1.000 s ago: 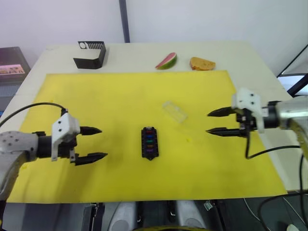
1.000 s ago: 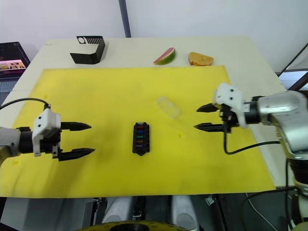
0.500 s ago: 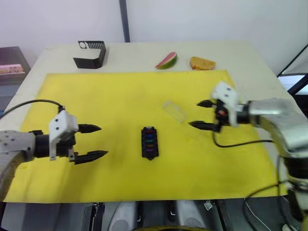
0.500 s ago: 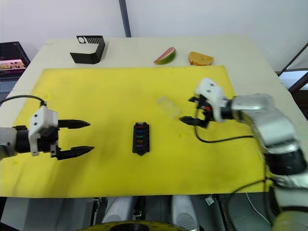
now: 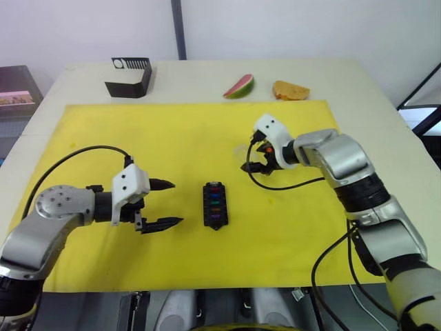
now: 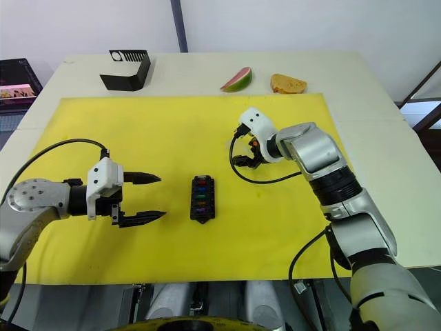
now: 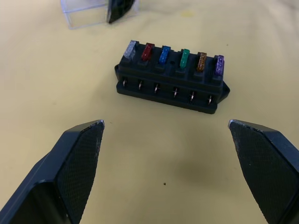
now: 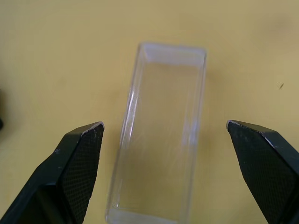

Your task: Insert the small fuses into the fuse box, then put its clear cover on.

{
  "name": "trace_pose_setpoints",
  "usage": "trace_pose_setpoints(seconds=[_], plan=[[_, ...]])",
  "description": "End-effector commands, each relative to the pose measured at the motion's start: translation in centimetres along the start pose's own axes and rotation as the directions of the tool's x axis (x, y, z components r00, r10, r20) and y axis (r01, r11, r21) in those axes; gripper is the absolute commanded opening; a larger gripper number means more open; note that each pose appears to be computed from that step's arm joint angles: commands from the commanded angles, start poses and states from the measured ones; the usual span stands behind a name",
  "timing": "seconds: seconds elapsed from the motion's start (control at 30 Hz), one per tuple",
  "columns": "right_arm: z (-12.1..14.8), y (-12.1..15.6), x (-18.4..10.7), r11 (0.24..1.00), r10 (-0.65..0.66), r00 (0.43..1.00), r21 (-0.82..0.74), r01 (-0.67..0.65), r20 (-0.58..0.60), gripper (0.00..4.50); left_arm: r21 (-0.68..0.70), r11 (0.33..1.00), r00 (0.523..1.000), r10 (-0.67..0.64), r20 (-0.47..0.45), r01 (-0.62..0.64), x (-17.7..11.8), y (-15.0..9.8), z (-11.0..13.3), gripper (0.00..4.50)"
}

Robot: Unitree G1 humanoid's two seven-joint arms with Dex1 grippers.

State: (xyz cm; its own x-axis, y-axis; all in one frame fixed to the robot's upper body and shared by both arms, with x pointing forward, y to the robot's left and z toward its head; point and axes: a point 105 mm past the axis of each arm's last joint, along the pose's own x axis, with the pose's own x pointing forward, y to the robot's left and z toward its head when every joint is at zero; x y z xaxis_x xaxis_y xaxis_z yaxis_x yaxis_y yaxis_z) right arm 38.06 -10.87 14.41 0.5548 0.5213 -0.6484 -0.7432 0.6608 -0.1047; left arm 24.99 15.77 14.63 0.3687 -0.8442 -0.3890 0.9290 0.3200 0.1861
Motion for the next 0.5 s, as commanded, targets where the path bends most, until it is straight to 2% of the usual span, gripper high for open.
trace_pose_setpoints(seconds=[0.03,0.1,0.2,0.23,0.33,0.5], plan=[[1.5,0.1,-0.4,1.000,-0.006,1.000,-0.029,0.007,0.028,4.43,0.037,0.999,1.000,0.007,0.009,-0.007,0.0,-0.4,0.4,4.50],[1.4,0.4,-0.2,1.000,0.001,1.000,-0.029,0.000,0.024,4.43,0.038,0.999,1.000,0.014,0.002,-0.014,-0.1,-0.6,0.2,4.50],[1.5,0.6,-0.2,1.000,0.011,1.000,-0.022,-0.010,0.029,3.61,0.031,0.999,0.999,0.032,0.005,-0.033,-0.1,-0.8,0.0,4.50],[1.6,0.7,-0.2,1.000,0.012,0.999,-0.021,-0.011,0.031,3.01,0.025,0.999,0.999,0.037,0.008,-0.037,-0.1,-0.9,0.0,4.50],[1.7,0.9,-0.4,1.000,0.012,0.999,-0.020,-0.012,0.034,1.67,-0.010,0.999,0.999,0.036,0.037,-0.036,0.1,-1.9,0.3,4.50],[2.1,1.2,-2.0,0.999,0.004,0.998,-0.039,-0.002,0.064,1.69,-0.059,0.997,0.998,0.048,0.040,-0.045,0.7,-4.2,-0.2,4.50]])
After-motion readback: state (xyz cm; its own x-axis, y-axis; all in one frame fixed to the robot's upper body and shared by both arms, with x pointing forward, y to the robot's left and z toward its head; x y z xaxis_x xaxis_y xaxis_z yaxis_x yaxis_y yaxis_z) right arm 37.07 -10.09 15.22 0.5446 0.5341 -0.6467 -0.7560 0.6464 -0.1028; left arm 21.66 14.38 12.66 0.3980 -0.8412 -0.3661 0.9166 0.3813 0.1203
